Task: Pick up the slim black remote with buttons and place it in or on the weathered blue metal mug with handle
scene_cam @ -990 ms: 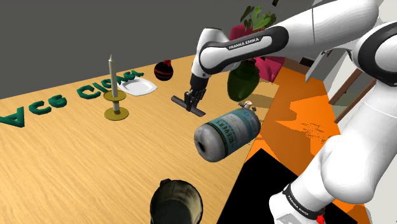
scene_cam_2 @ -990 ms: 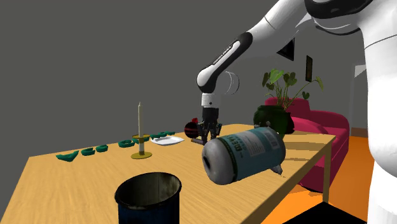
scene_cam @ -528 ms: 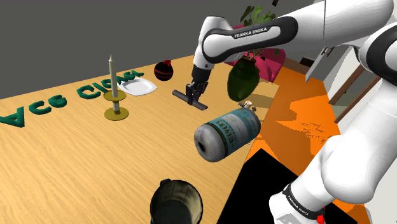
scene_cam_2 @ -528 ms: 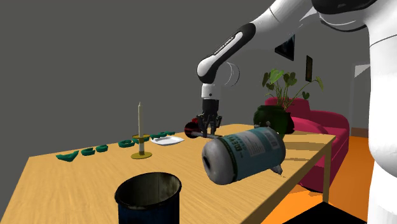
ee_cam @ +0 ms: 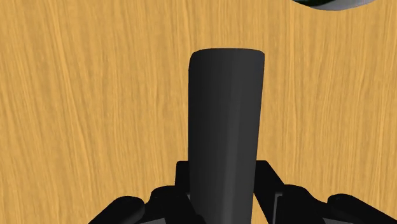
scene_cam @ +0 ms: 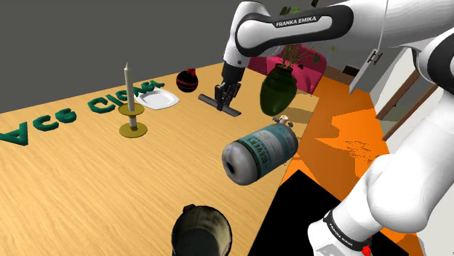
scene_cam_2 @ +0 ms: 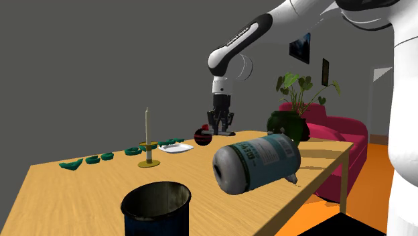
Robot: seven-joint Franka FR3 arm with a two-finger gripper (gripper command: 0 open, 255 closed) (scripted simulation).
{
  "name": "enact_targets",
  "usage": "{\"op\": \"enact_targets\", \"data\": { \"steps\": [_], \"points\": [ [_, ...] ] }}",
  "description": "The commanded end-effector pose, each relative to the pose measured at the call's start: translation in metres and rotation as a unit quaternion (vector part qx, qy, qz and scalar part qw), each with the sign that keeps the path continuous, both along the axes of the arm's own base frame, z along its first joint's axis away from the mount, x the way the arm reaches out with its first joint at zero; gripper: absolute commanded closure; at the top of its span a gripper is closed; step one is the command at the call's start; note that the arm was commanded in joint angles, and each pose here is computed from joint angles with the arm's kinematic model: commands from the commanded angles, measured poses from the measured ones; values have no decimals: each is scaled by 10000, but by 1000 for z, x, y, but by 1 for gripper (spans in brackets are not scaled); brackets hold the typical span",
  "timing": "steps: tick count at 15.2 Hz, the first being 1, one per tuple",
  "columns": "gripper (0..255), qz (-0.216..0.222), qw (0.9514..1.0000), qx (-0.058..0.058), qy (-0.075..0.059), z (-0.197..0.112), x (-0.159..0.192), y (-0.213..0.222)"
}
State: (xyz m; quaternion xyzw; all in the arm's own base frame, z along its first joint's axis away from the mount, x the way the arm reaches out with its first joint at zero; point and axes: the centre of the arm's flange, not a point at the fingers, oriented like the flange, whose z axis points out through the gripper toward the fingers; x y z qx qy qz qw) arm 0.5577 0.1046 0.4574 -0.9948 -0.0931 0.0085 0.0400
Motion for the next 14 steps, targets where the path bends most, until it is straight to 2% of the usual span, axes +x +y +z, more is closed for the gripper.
{"op": "enact_targets", "data": {
  "steps": [1, 5, 14],
  "points": [
    [255, -1, 10000, 0, 2, 10, 0, 0],
    [255, -1, 10000, 0, 2, 30, 0, 0],
    [255, -1, 10000, 0, 2, 28, -85, 83]
  ]
}}
